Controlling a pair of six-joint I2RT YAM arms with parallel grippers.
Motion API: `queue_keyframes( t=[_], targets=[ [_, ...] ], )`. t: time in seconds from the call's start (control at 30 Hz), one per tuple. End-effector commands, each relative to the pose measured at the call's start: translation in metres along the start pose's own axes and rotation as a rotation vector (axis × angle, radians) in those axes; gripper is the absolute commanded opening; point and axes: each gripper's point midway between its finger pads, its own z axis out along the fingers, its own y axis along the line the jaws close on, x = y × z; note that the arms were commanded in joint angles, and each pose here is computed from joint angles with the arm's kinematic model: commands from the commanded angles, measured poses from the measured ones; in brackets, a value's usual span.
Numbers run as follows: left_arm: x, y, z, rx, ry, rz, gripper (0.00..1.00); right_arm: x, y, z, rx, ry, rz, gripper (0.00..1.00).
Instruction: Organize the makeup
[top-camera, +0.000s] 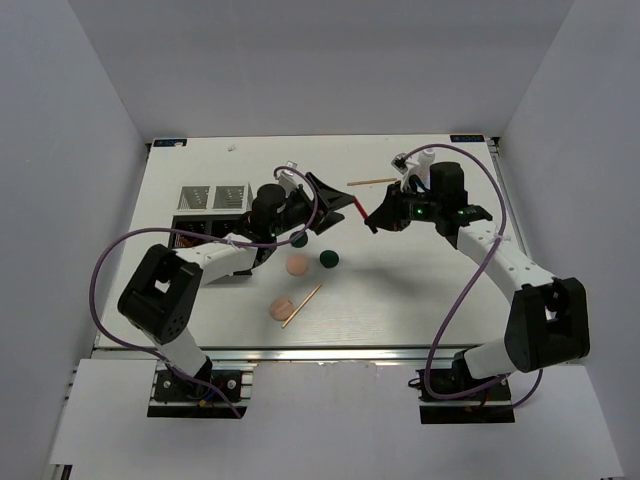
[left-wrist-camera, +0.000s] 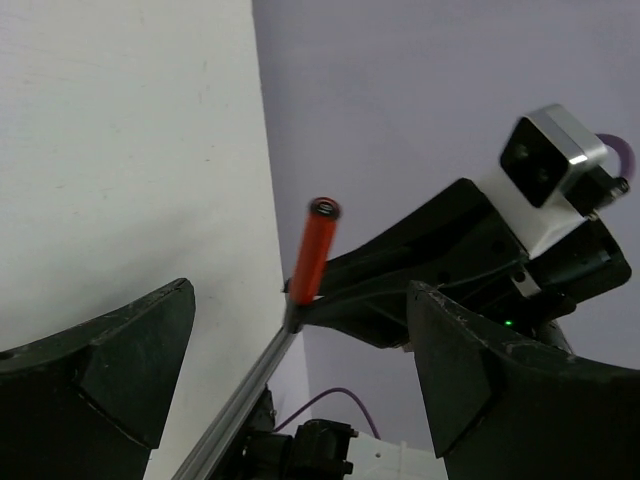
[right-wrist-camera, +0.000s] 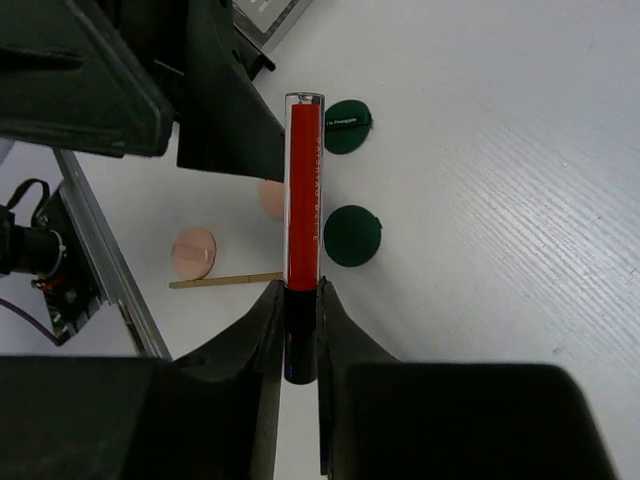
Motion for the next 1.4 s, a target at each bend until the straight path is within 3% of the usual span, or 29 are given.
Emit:
queue_keyframes(
  t=[0.0,0.17,0.43,0.73,1.03,1.07,1.13,1.2,1.3,1.37],
  targets=[
    [0.0,-0.045,0.005,0.134,-0.001,0.033,0.93,-0.014,-0.001,0.007,0.044,-0.049,0.095,0.0],
    [0.004,-0.034,0.011,0.083,-0.018,0.053,0.87,-0.018,0.006,0.012,0.02,-0.041,0.086,0.0],
    [0.013,-0.021,0.027,-0.009,-0.006,0.102,0.61,-0.019,0.019,0.02,-0.016,-0.039,0.082,0.0],
    [0.009,-0.011,0.032,-0.084,-0.026,0.152,0.47,-0.016,0.025,0.017,-0.028,-0.037,0.08,0.0],
    [-0.002,-0.018,0.027,-0.112,-0.068,0.236,0.1,-0.011,0.025,0.016,-0.025,-0.035,0.085,0.01],
    [-0.005,-0.022,0.023,-0.115,-0.078,0.253,0.08,-0.01,0.024,0.017,-0.024,-0.032,0.091,0.05],
    [-0.009,-0.02,0.018,-0.152,-0.094,0.294,0.0,-0.009,0.024,0.017,-0.027,-0.03,0.097,0.32],
    [-0.018,-0.025,0.009,-0.175,-0.136,0.33,0.0,-0.01,0.025,0.018,-0.03,-0.03,0.099,0.56],
    [-0.033,-0.027,-0.012,-0.245,-0.185,0.394,0.0,-0.012,0.024,0.017,-0.03,-0.031,0.075,0.7],
    [-0.054,-0.014,-0.034,-0.353,-0.259,0.447,0.0,-0.012,0.024,0.016,-0.028,-0.028,0.057,0.71]
  ],
)
